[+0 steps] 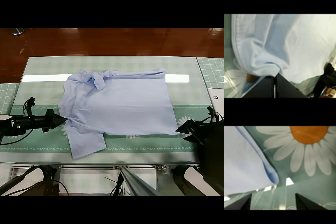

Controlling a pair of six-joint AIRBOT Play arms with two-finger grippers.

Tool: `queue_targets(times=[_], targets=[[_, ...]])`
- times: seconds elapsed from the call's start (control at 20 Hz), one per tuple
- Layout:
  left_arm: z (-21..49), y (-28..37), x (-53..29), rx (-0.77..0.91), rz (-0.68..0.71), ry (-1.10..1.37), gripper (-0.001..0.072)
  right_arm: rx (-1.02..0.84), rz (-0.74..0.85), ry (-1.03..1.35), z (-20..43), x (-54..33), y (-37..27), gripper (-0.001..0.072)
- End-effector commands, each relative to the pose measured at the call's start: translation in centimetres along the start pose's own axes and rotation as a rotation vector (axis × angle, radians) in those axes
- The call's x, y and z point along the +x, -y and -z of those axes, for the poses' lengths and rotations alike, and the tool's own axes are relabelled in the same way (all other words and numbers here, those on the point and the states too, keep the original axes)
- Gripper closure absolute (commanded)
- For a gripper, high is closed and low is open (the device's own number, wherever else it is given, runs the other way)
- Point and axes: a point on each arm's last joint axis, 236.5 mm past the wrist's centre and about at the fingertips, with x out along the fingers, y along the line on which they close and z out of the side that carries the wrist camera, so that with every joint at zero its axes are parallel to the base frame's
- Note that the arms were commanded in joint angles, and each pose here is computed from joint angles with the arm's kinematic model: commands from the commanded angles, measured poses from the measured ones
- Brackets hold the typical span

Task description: Fold the shirts.

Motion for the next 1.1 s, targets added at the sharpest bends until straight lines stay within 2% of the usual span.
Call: queue_targets(times=[0.0, 0.3, 0.35, 0.4, 0.45, 0.6, 0.7, 0.8, 0.95, 1.05], targets=[[0.0, 0.0, 0.0, 0.000, 0.001, 0.001, 0.0685, 0.025, -0.083, 0.033, -1.7, 1.1, -1.5, 0.0093], [0.0, 0.0, 0.0, 0.000, 0.001, 0.000, 0.0685, -0.026, -0.105, 0.058, -3.0, 3.5, -4.4, 0.0107], [0.0, 0.0, 0.0, 0.000, 0.002, -0.001, 0.0685, -0.031, -0.139, 0.082, -3.7, 3.4, -5.8, 0.0247], [0.1, 0.1, 0.0, 0.000, 0.004, -0.005, 0.0685, -0.048, -0.161, 0.097, -4.1, 3.1, -6.8, 0.0443], [0.2, 0.0, 0.0, 0.041, 0.002, -0.009, 0.0685, -0.103, -0.178, 0.102, -4.2, 2.8, -8.0, 0.0694], [-1.1, 2.6, -0.7, 0.093, 0.074, 0.018, 0.0685, -0.236, -0.277, 0.074, -4.1, -0.7, -13.8, 0.0687], [-5.2, 10.4, -4.1, 0.162, 0.275, 0.119, 0.0686, -0.369, -0.315, 0.175, -6.2, -6.9, -19.3, 0.0687], [-9.0, 19.8, -10.5, 0.348, 0.421, 0.271, 0.0687, -0.490, -0.357, 0.387, -8.2, -16.4, -25.7, 0.0687], [-9.2, 32.1, -21.2, 0.705, 0.423, 0.501, 0.0687, -0.678, -0.385, 0.727, -6.2, -32.1, -32.2, 0.0687], [-7.0, 36.7, -26.8, 0.874, 0.301, 0.634, 0.0687, -0.771, -0.325, 0.909, -1.7, -39.9, -32.8, 0.0687]])
